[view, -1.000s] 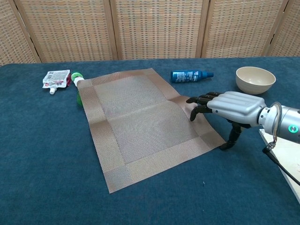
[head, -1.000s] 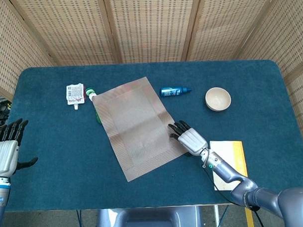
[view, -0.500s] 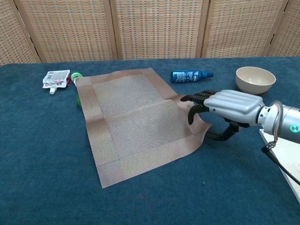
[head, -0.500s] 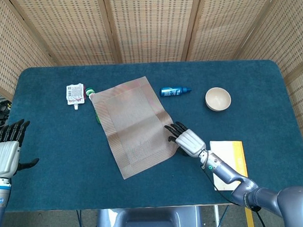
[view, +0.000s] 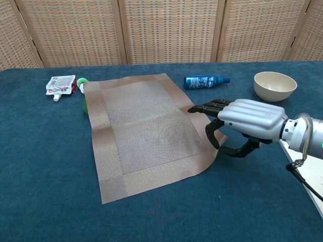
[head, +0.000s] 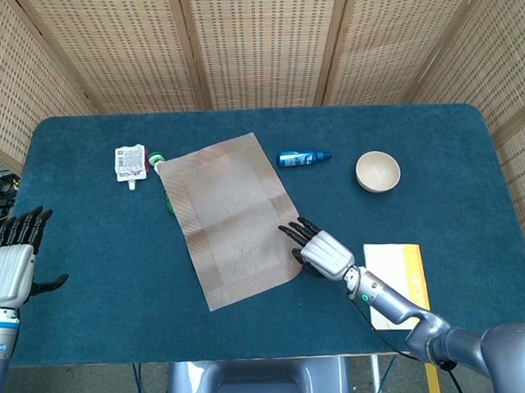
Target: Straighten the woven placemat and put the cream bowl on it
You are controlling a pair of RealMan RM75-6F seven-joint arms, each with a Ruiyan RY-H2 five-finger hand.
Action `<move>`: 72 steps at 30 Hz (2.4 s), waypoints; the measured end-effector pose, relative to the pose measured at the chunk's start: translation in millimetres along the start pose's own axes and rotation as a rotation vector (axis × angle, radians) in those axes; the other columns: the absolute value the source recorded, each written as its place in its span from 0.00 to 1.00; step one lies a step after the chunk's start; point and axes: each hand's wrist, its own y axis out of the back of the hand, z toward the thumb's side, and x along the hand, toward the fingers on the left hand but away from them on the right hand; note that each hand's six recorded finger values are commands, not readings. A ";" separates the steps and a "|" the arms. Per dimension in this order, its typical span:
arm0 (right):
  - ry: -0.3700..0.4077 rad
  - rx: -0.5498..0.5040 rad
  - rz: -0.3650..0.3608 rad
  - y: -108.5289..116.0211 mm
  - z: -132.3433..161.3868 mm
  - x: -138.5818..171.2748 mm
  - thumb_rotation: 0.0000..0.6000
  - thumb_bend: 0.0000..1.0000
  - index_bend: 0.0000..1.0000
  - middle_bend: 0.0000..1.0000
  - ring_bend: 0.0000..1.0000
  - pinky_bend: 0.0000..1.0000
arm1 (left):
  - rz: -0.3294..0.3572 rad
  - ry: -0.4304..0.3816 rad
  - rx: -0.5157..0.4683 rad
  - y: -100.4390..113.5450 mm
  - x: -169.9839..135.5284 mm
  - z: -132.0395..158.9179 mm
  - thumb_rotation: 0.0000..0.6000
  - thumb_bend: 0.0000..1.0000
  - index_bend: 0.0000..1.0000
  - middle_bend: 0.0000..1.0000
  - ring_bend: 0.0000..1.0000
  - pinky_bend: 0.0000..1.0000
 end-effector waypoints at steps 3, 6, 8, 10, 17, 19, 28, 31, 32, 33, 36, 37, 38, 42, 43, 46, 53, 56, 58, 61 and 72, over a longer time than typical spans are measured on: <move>0.052 0.012 -0.015 4.0 8.1 10.3 1.00 0.62 0.71 0.09 0.00 0.00 | 0.000 -0.003 0.000 0.1 -0.7 0.7 1.00 0.00 0.00 0.00 0.00 0.00; 0.128 0.044 -0.037 10.9 17.8 26.9 1.00 0.62 0.71 0.11 0.00 0.00 | 0.001 -0.007 -0.001 0.4 -2.2 1.5 1.00 0.00 0.00 0.00 0.00 0.00; 0.183 0.068 -0.048 15.6 23.9 41.1 1.00 0.62 0.71 0.11 0.00 0.00 | 0.002 -0.011 -0.001 0.6 -3.4 2.4 1.00 0.00 0.00 0.00 0.00 0.00; 0.247 0.097 -0.053 21.1 29.7 60.4 1.00 0.62 0.71 0.12 0.00 0.00 | 0.004 -0.016 -0.002 0.7 -4.9 3.5 1.00 0.00 0.00 0.00 0.00 0.00; 0.388 0.242 -0.021 33.1 30.7 125.4 1.00 0.61 0.70 0.14 0.00 0.00 | 0.004 -0.020 0.002 0.2 -9.1 5.3 1.00 0.00 0.00 0.00 0.00 0.00; 0.396 0.294 -0.007 34.1 23.5 133.6 1.00 0.61 0.70 0.14 0.00 0.00 | 0.004 -0.019 0.003 0.0 -8.7 5.5 1.00 0.00 0.00 0.00 0.00 0.00; 0.382 0.642 0.026 47.2 -35.0 131.3 1.00 0.59 0.70 0.14 0.00 0.00 | -0.003 -0.010 0.007 -1.6 -4.9 3.7 1.00 0.00 0.00 0.00 0.00 0.00; 0.367 0.751 0.051 51.7 -57.6 120.7 1.00 0.58 0.70 0.14 0.00 0.00 | -0.005 -0.002 0.007 -1.6 -3.2 1.5 1.00 0.00 0.00 0.00 0.00 0.00; 0.360 0.780 0.059 53.2 -64.5 117.3 1.00 0.58 0.70 0.14 0.00 0.00 | -0.005 0.000 0.006 -1.6 -2.6 0.8 1.00 0.00 0.00 0.00 0.00 0.00; 0.351 0.815 0.068 55.0 -73.5 112.8 1.00 0.58 0.70 0.14 0.00 0.00 | -0.006 0.003 0.006 -1.6 -2.1 0.1 1.00 0.00 0.00 0.00 0.00 0.00; 0.331 0.885 0.090 59.1 -92.3 102.7 1.00 0.57 0.70 0.14 0.00 0.00 | -0.008 0.009 0.005 -1.8 -0.5 -1.6 1.00 0.00 0.00 0.00 0.00 0.00; 0.326 0.900 0.096 59.8 -96.6 100.2 1.00 0.56 0.70 0.14 0.00 0.00 | -0.010 0.011 0.004 -1.9 0.1 -2.1 1.00 0.00 0.00 0.00 0.00 0.00; 0.323 0.914 0.102 60.3 -100.4 98.0 1.00 0.55 0.70 0.14 0.00 0.00 | -0.010 0.012 0.004 -1.9 0.6 -2.4 1.00 0.00 0.00 0.00 0.00 0.00; 0.311 0.960 0.124 60.3 -112.9 92.2 1.00 0.43 0.66 0.13 0.00 0.00 | -0.011 0.015 0.004 -1.9 2.2 -3.1 1.00 0.00 0.00 0.00 0.00 0.00; 0.307 0.970 0.128 60.6 -115.4 91.9 1.00 0.33 0.59 0.10 0.00 0.00 | -0.013 0.014 0.005 -2.4 2.4 -2.9 1.00 0.00 0.00 0.00 0.00 0.00; 0.266 1.007 0.135 65.9 -128.8 94.8 1.00 0.07 0.20 0.01 0.00 0.00 | -0.021 0.005 0.013 -4.7 2.2 -0.8 1.00 0.00 0.00 0.00 0.00 0.00; 0.030 0.920 0.015 89.9 -150.7 118.0 1.00 0.00 0.00 0.00 0.00 0.00 | -0.015 -0.033 0.023 -6.9 4.9 3.3 1.00 0.00 0.00 0.00 0.00 0.00; -0.091 0.815 -0.069 99.4 -154.8 133.2 1.00 0.00 0.00 0.00 0.00 0.00 | -0.009 -0.068 0.029 -9.1 9.6 7.3 1.00 0.00 0.00 0.00 0.00 0.00; -0.164 0.713 -0.122 102.0 -154.2 143.0 1.00 0.00 0.00 0.00 0.00 0.00 | -0.001 -0.106 0.038 -12.1 15.7 11.0 1.00 0.00 0.00 0.00 0.00 0.00; -0.242 0.552 -0.187 101.7 -146.2 154.7 1.00 0.00 0.00 0.00 0.00 0.00 | 0.000 -0.177 0.047 -19.0 28.3 17.4 1.00 0.00 0.00 0.00 0.00 0.00; -0.547 -0.058 -0.329 102.8 -89.6 204.4 1.00 0.00 0.03 0.00 0.00 0.00 | -0.067 -0.508 0.095 -60.0 85.2 77.0 1.00 0.00 0.10 0.00 0.00 0.00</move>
